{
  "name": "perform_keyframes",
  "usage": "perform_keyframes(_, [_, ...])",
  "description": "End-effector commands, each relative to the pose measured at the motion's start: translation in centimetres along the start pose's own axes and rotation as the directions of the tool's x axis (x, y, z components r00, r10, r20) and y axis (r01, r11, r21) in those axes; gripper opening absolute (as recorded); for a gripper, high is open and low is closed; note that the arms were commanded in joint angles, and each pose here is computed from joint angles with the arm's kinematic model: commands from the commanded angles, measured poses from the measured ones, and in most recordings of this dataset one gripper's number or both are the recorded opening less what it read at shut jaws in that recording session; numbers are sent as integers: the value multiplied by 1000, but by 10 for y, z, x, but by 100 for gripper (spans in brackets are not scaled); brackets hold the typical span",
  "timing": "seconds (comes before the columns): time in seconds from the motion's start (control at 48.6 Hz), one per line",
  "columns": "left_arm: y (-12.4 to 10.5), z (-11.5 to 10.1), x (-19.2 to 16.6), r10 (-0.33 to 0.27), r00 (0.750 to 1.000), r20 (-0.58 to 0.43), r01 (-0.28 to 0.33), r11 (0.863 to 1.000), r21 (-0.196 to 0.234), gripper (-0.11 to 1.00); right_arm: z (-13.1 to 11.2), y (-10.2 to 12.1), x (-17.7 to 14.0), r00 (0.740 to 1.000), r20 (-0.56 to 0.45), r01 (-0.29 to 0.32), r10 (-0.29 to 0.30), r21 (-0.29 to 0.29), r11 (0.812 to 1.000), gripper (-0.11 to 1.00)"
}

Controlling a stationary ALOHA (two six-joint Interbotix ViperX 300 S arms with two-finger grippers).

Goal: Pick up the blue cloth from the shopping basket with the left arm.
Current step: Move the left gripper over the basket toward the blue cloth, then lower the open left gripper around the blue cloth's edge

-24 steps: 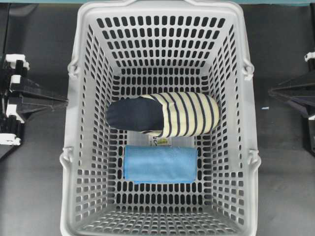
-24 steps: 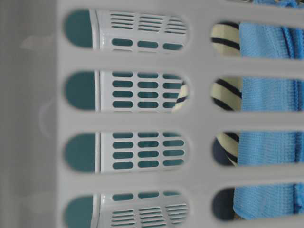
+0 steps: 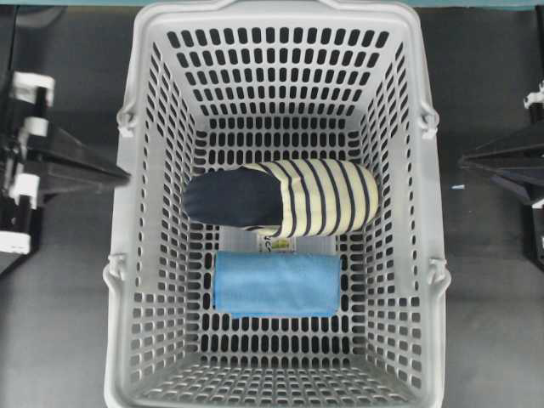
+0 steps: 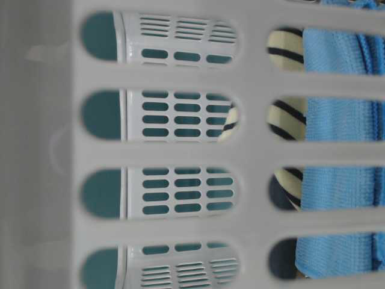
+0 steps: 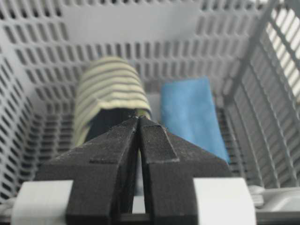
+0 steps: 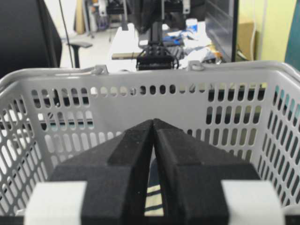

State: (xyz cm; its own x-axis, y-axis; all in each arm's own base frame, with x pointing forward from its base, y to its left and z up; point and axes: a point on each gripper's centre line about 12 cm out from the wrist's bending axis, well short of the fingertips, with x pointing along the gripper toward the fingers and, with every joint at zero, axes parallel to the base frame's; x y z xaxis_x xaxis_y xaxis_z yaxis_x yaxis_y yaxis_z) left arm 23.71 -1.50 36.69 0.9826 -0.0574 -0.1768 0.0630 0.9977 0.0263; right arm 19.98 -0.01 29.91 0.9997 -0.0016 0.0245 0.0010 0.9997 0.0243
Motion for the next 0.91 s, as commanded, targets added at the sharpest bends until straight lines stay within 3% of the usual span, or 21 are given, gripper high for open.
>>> perform_keyframes(0.0, [-3, 18, 13, -12, 999, -49, 12, 1000, 11, 0, 10, 0, 2, 1000, 17, 0, 0, 5, 1000, 1])
perform_keyframes(0.082, [-4, 22, 26, -15, 994, -108, 16, 1000, 14, 0, 7, 0, 2, 1000, -3, 0, 0, 5, 1000, 9])
perform_keyframes(0.288, [-9, 26, 59, -26, 971, -238, 30, 999, 14, 0, 6, -1, 2, 1000, -18, 8, -8, 8, 1000, 65])
perform_keyframes(0.37, [-12, 26, 72, -32, 962, -272, 38, 999, 17, 0, 6, -2, 2, 1000, -20, 11, -11, 7, 1000, 80])
perform_keyframes(0.453, [-12, 25, 85, -31, 949, -313, 36, 999, 12, 1, 6, -2, 2, 1000, -20, 11, -11, 7, 1000, 79])
perform_keyframes(0.515, [-13, 24, 94, -30, 936, -350, 34, 999, 7, 8, 6, -2, 2, 1000, -20, 13, -13, 7, 1000, 78])
perform_keyframes(0.761, [-23, 16, 142, -40, 868, -495, 50, 999, 8, 76, 6, -3, 2, 1000, -20, 16, -16, 7, 1000, 77])
perform_keyframes(0.823, [-27, 13, 156, -44, 853, -520, 54, 999, 3, 87, 6, -3, 2, 1000, -21, 16, -16, 7, 1000, 77])
perform_keyframes(0.885, [-32, 9, 169, -52, 843, -536, 60, 998, -1, 91, 6, -3, 2, 1000, -21, 17, -17, 7, 1000, 77])
